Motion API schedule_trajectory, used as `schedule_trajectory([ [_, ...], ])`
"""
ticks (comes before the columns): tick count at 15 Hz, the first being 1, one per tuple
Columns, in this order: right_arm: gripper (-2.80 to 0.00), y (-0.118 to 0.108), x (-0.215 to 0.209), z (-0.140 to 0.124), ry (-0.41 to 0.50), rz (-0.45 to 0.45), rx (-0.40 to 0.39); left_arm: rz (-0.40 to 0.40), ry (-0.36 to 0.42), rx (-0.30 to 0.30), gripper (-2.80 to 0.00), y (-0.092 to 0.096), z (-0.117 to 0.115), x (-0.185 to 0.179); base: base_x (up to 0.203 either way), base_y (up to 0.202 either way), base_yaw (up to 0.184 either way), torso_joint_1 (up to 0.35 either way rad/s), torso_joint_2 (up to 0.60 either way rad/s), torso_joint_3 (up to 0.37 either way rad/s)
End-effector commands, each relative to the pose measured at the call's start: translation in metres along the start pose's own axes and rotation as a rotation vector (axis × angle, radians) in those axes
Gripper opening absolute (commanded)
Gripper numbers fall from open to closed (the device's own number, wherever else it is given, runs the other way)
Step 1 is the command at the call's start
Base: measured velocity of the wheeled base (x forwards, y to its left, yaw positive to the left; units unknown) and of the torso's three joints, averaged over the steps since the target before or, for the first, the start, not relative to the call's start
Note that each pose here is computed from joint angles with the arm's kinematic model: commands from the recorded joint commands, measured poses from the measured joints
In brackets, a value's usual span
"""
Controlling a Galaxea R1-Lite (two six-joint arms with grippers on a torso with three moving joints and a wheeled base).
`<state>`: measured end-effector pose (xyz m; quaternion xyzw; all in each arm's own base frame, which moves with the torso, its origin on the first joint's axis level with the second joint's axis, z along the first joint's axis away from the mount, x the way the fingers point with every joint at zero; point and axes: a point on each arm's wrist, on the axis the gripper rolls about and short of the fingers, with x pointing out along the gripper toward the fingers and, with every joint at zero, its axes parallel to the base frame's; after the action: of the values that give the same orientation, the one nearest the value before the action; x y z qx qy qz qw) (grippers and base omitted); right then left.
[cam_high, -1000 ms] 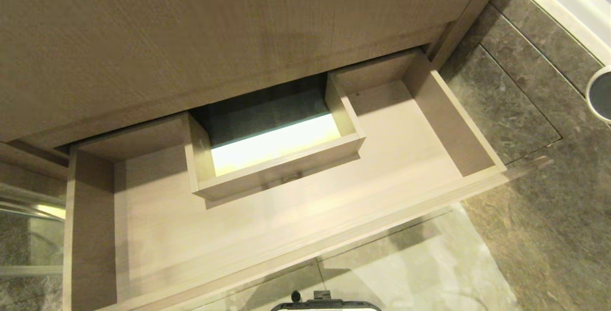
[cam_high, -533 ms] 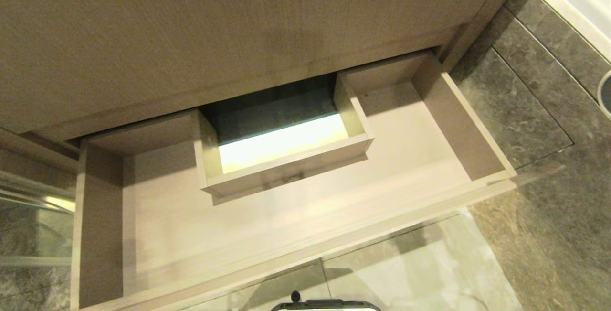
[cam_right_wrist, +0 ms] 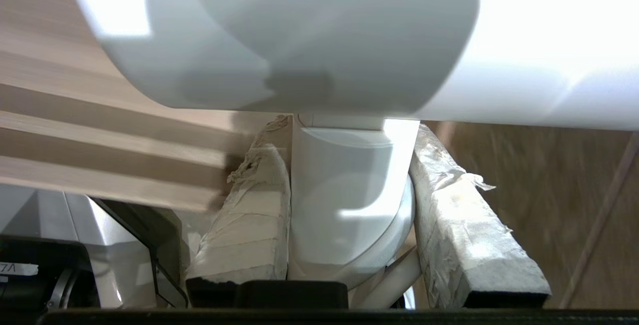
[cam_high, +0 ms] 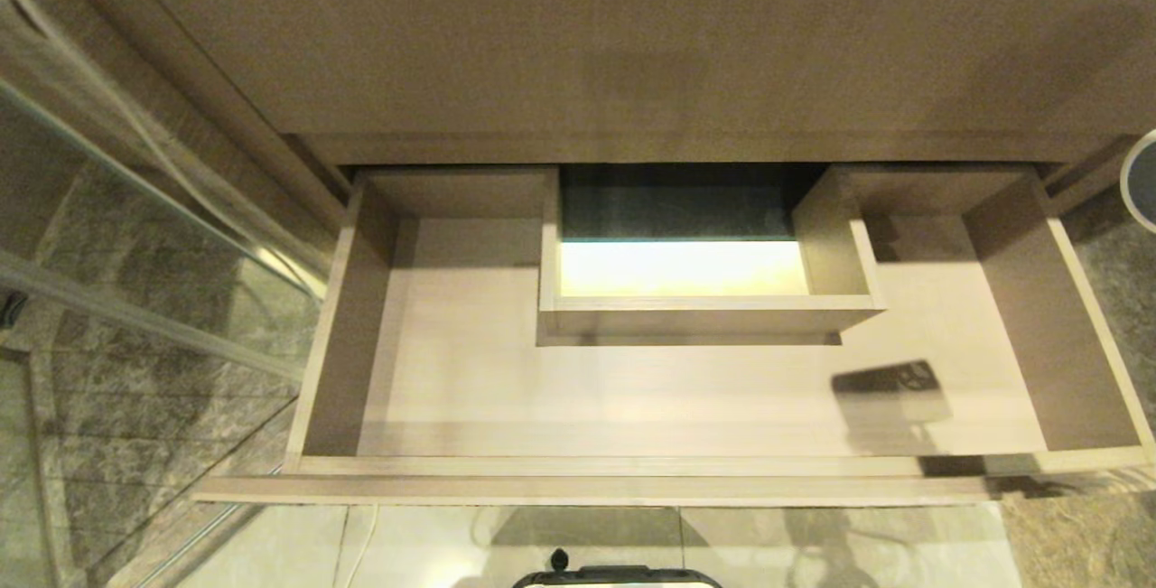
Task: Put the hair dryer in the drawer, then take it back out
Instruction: Place it on the countertop
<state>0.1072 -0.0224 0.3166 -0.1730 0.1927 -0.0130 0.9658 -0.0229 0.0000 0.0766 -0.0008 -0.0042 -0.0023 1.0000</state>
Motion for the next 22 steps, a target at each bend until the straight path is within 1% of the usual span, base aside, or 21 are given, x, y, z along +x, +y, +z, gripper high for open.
schedule_trajectory([
  [1,-2.8,0.0001,0.0003,-0.0003,0.003,0.002,-0.002,0.0,0.001,0.0,-2.8,0.0,0.0001,0.0001,0.004,-0.008,0.173,0.01,0.0,0.002],
  [11,-2.8,0.0017,0.0008,-0.0017,0.007,0.017,-0.008,0.0,0.001,0.0,-2.8,0.0,0.0001,0.0001,0.0,-0.012,0.161,0.001,0.0,0.002],
  [22,-2.8,0.0041,-0.0024,-0.0044,0.001,0.022,-0.01,0.0,0.001,-0.001,-2.8,0.0,0.0001,0.0001,0.0,0.0,0.006,0.0,0.0,0.0],
])
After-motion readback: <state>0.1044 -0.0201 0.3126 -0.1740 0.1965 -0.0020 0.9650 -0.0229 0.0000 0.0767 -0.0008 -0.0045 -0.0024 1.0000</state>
